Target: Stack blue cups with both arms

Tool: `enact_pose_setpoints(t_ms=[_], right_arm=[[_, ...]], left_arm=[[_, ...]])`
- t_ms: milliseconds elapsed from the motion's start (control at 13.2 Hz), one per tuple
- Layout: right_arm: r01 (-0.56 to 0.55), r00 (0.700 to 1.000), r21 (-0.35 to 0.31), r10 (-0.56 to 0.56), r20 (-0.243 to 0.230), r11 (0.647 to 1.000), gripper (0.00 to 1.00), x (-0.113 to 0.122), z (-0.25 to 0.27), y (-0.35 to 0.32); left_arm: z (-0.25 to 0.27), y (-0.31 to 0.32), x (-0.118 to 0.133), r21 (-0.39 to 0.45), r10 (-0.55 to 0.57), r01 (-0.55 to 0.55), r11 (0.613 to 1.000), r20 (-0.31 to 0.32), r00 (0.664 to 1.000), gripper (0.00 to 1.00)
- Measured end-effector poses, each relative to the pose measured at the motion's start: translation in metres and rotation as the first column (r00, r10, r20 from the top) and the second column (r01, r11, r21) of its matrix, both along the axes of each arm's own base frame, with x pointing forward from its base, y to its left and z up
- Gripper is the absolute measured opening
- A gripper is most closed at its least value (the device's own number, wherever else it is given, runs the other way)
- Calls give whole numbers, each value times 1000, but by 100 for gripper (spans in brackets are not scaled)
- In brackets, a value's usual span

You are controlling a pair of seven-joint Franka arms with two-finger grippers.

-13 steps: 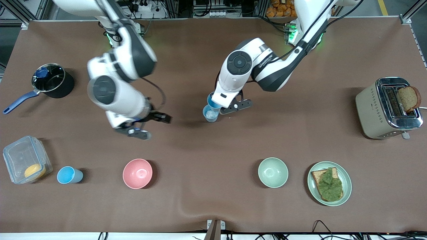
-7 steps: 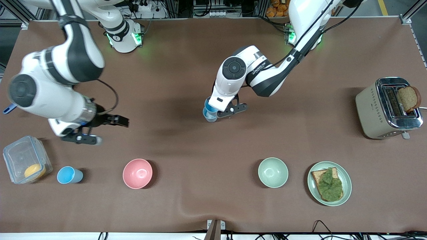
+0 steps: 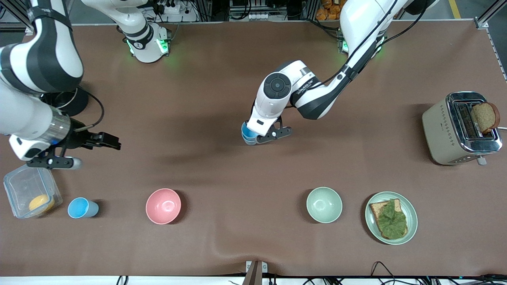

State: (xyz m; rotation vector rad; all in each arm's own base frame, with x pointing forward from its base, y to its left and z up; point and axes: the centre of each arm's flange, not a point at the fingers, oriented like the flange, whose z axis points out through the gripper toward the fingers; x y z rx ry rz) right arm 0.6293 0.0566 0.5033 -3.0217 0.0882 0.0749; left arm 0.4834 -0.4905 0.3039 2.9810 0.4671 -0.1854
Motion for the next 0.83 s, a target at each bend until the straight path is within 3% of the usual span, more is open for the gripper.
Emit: enact_pose_setpoints(t_ms=[227,378,529,680,831], right_arm=[[-5,1000,0,5,-18,1000,100,-3,29,-5],[-2,998,-2,2,-56,1000,100,-12,52,-14],[-6,999,-1,6,-46,1000,100,-24,74,-23],[-11,1000,-2,10,-30,1000,100,-38,90,-25],[-13,1000,-3,13,-28,1000,100,-52,96,-24]], left_arm=[[22,2,13,-27,20,-19,999,39,999,53],[73,27,40,-53,73,-67,996,113,991,75],[146,81,67,-41,127,-121,992,197,972,95],[201,136,81,1,100,-104,995,268,958,100],[229,194,94,80,-23,0,997,292,956,100]])
